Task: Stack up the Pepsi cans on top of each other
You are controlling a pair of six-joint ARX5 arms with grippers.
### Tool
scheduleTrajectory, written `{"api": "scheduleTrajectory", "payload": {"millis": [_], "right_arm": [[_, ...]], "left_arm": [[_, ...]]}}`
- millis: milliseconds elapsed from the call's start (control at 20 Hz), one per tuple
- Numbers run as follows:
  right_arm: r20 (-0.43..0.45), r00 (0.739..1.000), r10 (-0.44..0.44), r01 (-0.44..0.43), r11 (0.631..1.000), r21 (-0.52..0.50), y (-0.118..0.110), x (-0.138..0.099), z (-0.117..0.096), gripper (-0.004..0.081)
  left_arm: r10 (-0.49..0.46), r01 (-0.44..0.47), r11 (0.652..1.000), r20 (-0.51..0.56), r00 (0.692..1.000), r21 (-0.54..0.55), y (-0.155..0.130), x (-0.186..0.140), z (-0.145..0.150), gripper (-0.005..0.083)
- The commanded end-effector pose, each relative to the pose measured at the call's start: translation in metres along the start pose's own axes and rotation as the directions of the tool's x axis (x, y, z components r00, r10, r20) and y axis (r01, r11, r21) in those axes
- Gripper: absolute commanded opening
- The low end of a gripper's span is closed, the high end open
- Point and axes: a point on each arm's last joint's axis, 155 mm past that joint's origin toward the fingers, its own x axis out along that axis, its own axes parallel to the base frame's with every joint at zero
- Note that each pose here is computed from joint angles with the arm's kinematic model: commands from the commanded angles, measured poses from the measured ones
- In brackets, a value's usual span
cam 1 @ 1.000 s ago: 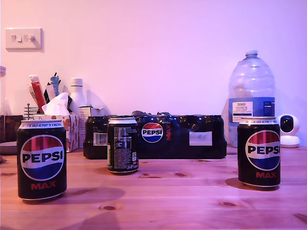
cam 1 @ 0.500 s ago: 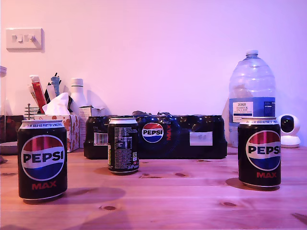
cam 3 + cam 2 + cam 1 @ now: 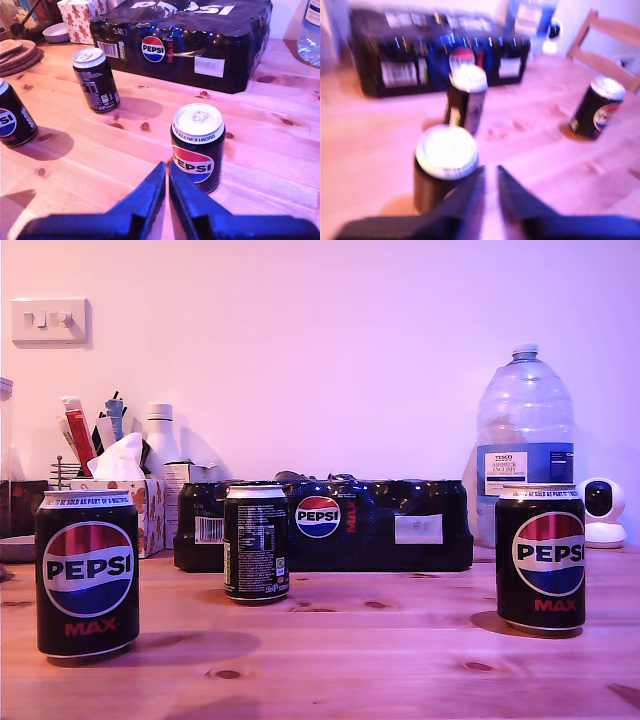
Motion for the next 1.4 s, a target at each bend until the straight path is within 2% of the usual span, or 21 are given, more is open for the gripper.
{"api": "scheduleTrajectory", "payload": {"millis": [0,50,100,250,450,700,900,1050,1350], "right_arm": [[-0.015,1.000,0.007,-0.007,1.000,0.003,0.001,0.003,-0.006,-0.0012],[-0.015,1.000,0.007,-0.007,1.000,0.003,0.001,0.003,-0.006,-0.0012],[-0.015,1.000,0.007,-0.007,1.000,0.003,0.001,0.003,-0.006,-0.0012],[-0.012,1.000,0.007,-0.007,1.000,0.003,0.001,0.003,-0.005,-0.0012],[-0.013,1.000,0.007,-0.007,1.000,0.003,0.001,0.003,-0.006,-0.0012],[-0.012,1.000,0.007,-0.007,1.000,0.002,0.001,0.003,-0.005,-0.0012],[-0.012,1.000,0.007,-0.007,1.000,0.002,0.001,0.003,-0.005,-0.0012],[-0.011,1.000,0.006,-0.006,1.000,0.002,0.001,0.003,-0.005,-0.0012],[-0.012,1.000,0.006,-0.006,1.000,0.002,0.001,0.004,-0.005,-0.0012]], "left_arm": [[0.024,-0.024,1.000,-0.027,0.999,-0.011,0.006,0.003,-0.009,0.0489],[0.032,-0.033,0.999,-0.038,0.999,-0.034,0.007,0.005,-0.011,0.0691],[0.034,-0.037,0.998,-0.053,0.998,-0.049,0.008,0.006,-0.014,0.0805],[0.024,-0.024,1.000,-0.032,0.999,-0.006,0.007,0.011,-0.010,0.0783],[0.095,-0.095,0.995,0.018,0.995,0.043,0.020,0.013,-0.003,0.0783],[0.087,-0.092,0.993,0.063,0.994,0.070,0.024,0.020,-0.012,0.0783],[0.085,-0.098,0.991,0.140,0.987,0.094,0.027,0.022,-0.009,0.0783],[0.084,-0.103,0.986,0.141,0.986,0.133,0.027,0.022,-0.009,0.0783],[0.084,-0.098,0.986,0.102,0.991,0.138,0.030,0.032,-0.018,0.0783]]}}
